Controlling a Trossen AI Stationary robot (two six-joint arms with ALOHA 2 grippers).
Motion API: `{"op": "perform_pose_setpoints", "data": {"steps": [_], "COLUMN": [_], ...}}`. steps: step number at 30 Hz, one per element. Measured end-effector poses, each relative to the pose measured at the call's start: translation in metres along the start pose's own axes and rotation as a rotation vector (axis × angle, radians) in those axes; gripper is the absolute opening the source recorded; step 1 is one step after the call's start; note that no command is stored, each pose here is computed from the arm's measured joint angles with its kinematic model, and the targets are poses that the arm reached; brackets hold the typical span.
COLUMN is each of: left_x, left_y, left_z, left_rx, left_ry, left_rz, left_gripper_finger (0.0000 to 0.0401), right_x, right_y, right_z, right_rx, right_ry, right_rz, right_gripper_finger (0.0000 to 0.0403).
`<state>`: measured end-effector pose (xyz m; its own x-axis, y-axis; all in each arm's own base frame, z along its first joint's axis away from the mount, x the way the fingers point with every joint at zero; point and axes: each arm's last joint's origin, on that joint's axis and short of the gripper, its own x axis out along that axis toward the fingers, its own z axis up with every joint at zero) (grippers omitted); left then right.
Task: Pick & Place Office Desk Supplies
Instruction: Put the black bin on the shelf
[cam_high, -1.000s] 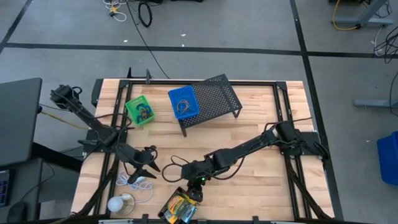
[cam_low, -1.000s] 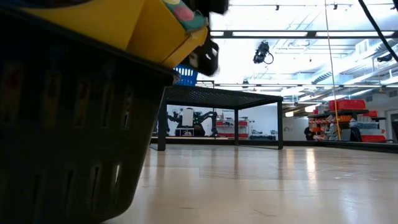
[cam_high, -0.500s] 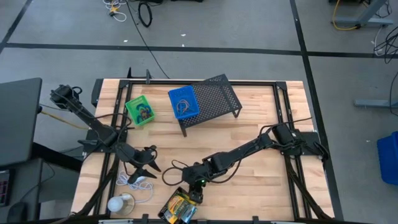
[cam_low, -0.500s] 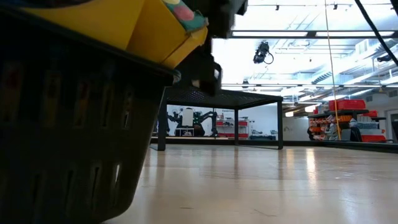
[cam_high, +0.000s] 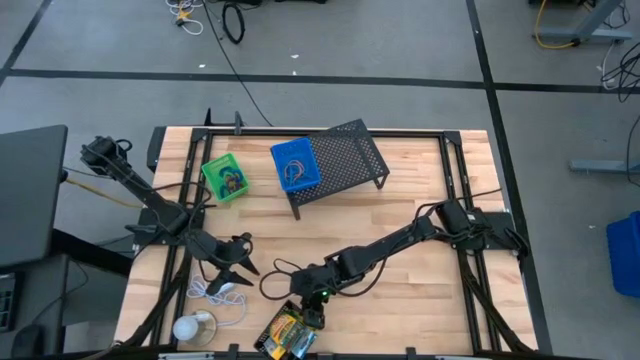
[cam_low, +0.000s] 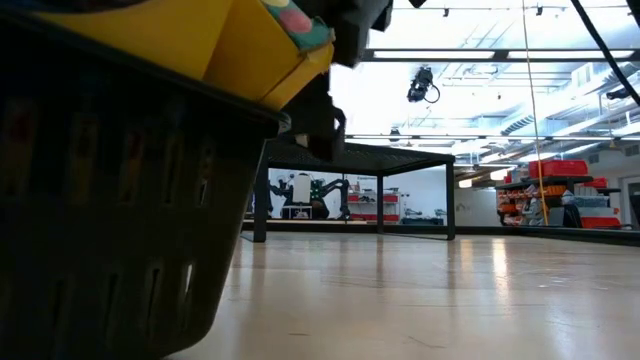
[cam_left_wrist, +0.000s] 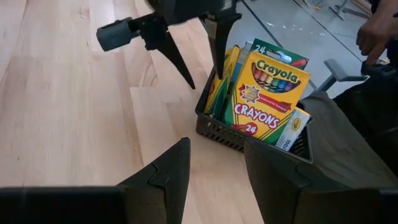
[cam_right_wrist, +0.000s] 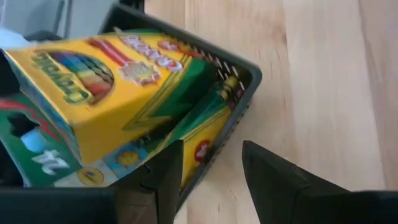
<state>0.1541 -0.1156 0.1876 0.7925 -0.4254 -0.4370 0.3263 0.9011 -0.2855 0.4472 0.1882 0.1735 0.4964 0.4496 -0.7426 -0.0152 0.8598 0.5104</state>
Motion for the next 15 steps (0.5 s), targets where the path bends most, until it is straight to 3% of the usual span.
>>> {"op": "perform_pose_setpoints", "data": {"steps": [15], "left_x": [0.000], "left_y": [0.000], "left_z": [0.000], "left_rx": [0.005], "left_ry": [-0.002], "left_rz": [0.004], "left_gripper_finger": [0.0162], "right_x": [0.014], "right_y": [-0.008], "right_z": [-0.005], "right_rx": [-0.045], "right_ry": [0.010], "right_rz": [-0.034], "right_gripper_finger": [0.0169]}}
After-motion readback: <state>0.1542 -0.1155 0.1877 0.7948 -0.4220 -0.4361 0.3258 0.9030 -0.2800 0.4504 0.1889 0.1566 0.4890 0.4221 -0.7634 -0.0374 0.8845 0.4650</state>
